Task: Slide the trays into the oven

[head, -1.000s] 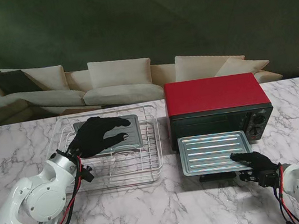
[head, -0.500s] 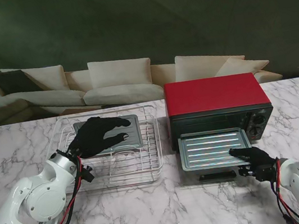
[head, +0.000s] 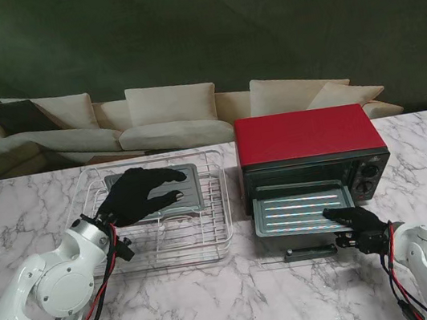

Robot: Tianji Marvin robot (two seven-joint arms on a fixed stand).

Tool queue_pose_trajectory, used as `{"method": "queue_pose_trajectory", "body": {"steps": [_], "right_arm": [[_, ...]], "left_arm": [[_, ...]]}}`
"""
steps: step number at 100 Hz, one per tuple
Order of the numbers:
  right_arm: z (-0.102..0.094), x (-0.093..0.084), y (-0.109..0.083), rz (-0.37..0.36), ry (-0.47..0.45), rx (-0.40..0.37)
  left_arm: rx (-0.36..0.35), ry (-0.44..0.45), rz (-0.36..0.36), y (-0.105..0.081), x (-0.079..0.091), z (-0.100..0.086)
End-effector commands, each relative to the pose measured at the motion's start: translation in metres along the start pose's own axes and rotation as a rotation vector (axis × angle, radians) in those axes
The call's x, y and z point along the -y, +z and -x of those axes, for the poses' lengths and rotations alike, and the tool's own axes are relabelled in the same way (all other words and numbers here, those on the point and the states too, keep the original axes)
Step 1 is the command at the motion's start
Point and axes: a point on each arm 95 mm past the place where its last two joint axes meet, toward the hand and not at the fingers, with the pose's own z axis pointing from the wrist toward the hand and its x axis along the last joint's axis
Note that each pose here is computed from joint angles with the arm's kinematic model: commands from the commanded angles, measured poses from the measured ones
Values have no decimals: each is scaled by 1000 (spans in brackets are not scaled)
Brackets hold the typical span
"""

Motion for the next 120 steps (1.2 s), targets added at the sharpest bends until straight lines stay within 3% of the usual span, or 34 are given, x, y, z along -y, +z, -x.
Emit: {"method": "queue_pose_trajectory", "body": {"steps": [1,120], "right_arm": [[13,4,4,-7,19,26],[32,-14,-9,-60,7,41]], "left_arm": [[-1,-1,17,0,-2,0],[-7,0,20,3,-2,-2]]}}
